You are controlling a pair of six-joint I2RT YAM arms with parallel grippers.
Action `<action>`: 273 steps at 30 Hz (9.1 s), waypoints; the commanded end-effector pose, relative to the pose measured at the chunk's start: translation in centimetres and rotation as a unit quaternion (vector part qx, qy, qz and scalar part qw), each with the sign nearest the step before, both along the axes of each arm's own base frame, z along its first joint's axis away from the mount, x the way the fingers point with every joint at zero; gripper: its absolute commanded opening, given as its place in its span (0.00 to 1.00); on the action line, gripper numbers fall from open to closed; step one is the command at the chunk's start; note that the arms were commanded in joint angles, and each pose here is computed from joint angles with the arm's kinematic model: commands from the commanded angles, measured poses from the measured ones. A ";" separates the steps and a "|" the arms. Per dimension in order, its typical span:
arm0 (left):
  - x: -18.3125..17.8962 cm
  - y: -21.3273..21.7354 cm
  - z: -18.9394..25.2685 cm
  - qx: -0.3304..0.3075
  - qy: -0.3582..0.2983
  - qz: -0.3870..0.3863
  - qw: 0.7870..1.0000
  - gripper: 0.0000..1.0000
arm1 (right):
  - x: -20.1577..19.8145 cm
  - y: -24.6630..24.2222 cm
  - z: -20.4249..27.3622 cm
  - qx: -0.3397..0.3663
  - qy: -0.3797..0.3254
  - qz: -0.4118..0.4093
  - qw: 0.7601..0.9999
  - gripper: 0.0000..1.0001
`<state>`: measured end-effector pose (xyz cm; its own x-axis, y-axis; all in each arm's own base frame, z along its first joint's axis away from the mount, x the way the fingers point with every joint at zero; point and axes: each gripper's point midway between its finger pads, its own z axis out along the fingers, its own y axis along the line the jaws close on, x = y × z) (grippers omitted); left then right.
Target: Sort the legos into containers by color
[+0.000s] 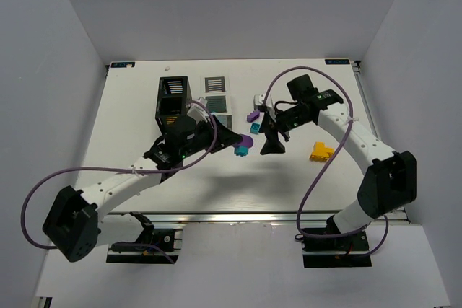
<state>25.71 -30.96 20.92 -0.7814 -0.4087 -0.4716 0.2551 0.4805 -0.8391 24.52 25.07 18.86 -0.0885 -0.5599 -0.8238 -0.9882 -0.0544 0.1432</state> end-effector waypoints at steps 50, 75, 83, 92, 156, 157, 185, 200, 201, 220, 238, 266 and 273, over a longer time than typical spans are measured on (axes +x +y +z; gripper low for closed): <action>0.0 9.2 16.1 -0.166 -0.288 0.193 0.923 0.00 | -3.8 10.8 13.2 0.272 0.178 -0.119 0.938 0.73; -2.1 7.9 16.5 -0.199 -0.300 0.133 0.923 0.00 | -5.2 11.8 16.1 0.298 0.184 0.012 0.937 0.77; -2.1 8.0 16.1 -0.198 -0.298 0.135 0.924 0.00 | -4.3 11.5 16.6 0.305 0.181 0.001 0.935 0.75; -1.9 7.9 15.7 -0.195 -0.296 0.136 0.925 0.00 | -3.2 11.0 17.0 0.316 0.188 -0.021 0.930 0.71; 18.7 10.3 5.5 0.134 -0.074 0.187 0.970 0.00 | 3.5 4.0 6.4 0.135 -0.056 -0.195 0.970 0.00; 19.4 10.1 5.2 0.134 -0.074 0.189 0.970 0.00 | 3.5 4.0 6.3 0.134 -0.054 -0.196 0.970 0.00; 27.0 10.0 0.2 0.185 -0.048 0.239 0.952 0.64 | 4.6 3.2 5.6 0.132 -0.044 -0.202 0.970 0.00; 19.1 14.2 9.2 0.145 -0.118 0.290 0.938 0.98 | 8.8 5.4 4.5 0.096 -0.123 -0.168 0.973 0.00; 17.3 15.2 10.9 0.137 -0.133 0.304 0.933 0.98 | 9.3 5.7 4.3 0.091 -0.129 -0.167 0.973 0.00; 2.0 21.7 2.0 0.118 -0.039 0.358 0.925 0.98 | 17.3 12.4 2.2 0.044 -0.176 -0.175 0.968 0.12; 0.6 21.1 2.4 0.068 -0.045 0.347 0.934 0.98 | 17.7 14.4 1.0 0.036 -0.183 -0.172 0.967 0.68; 0.3 19.6 1.2 0.020 -0.034 0.325 0.945 0.98 | 14.0 -0.9 4.6 0.026 -0.117 -0.238 0.964 0.89; 0.4 19.4 0.9 0.019 -0.032 0.321 0.946 0.98 | 15.2 -4.7 1.8 -0.012 -0.097 -0.268 0.958 0.89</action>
<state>26.06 -11.36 21.62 -0.3458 -0.7686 -0.5382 -0.0697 0.5930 -0.8022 40.00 21.37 22.33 -0.1806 -0.4708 -0.8635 -0.8796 0.4702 -0.0725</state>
